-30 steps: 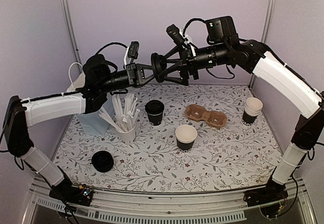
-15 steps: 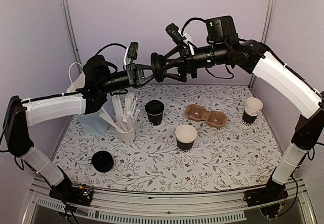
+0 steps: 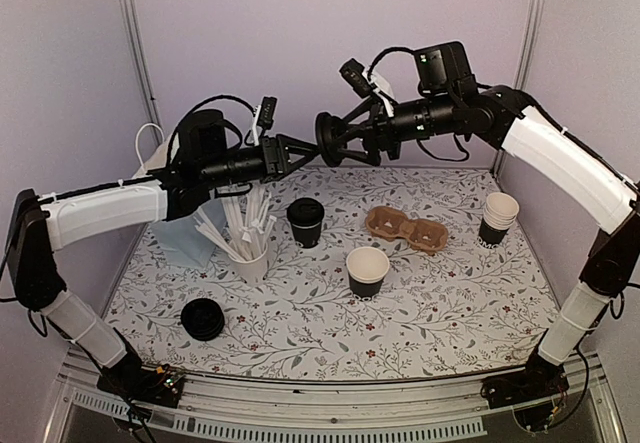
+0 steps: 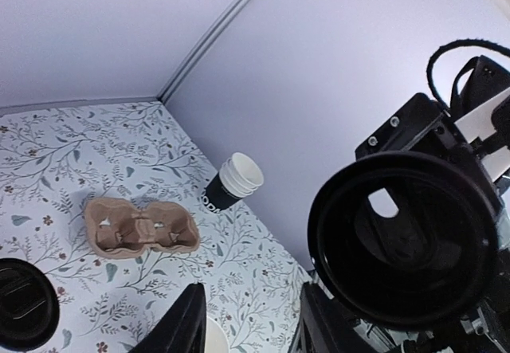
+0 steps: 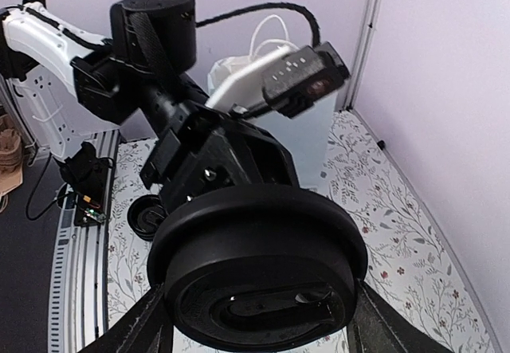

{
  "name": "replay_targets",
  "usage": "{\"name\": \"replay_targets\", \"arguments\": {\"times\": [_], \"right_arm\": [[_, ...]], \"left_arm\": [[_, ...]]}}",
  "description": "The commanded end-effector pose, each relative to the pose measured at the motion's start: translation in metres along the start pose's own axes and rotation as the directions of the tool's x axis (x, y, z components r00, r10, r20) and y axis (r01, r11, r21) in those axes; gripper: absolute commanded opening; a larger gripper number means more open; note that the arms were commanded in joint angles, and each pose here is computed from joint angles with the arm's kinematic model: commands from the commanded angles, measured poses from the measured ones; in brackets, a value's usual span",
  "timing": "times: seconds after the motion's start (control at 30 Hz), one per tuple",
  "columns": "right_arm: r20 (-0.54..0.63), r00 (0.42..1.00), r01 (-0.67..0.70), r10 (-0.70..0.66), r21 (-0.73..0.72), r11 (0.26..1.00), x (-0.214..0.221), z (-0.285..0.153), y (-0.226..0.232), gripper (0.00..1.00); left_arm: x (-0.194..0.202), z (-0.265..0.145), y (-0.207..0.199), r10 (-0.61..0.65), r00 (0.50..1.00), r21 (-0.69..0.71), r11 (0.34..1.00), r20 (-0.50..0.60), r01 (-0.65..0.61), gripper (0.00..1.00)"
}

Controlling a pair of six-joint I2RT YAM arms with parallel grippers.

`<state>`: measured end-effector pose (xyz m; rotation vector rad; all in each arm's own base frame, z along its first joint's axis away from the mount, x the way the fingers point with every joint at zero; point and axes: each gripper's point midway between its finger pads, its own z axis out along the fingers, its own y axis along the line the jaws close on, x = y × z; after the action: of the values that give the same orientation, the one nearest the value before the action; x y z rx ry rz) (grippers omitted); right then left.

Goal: Pack the takeout coffee

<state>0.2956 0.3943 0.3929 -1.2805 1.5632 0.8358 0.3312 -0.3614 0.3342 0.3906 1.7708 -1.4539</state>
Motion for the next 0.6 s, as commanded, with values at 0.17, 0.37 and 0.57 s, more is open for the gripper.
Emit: {"name": "replay_targets", "arguments": {"times": [0.17, 0.37, 0.57], "right_arm": [[-0.062, 0.989, -0.112, 0.131, 0.247, 0.963, 0.072, -0.082, -0.078, 0.69], [-0.049, 0.97, -0.204, 0.237, 0.362, 0.91, 0.115, -0.131, -0.11, 0.69], [-0.054, 0.965, -0.217, 0.256, 0.383, 0.898, 0.132, -0.143, -0.103, 0.7]], "left_arm": [[0.055, 0.04, 0.04, 0.11, 0.949, -0.316, 0.926, -0.294, -0.205, 0.43], [0.111, 0.076, 0.071, 0.085, 0.864, -0.399, 0.862, -0.496, -0.314, 0.45], [0.143, 0.094, 0.078, 0.058, 0.806, -0.392, 0.851, -0.589, -0.348, 0.45]]}}
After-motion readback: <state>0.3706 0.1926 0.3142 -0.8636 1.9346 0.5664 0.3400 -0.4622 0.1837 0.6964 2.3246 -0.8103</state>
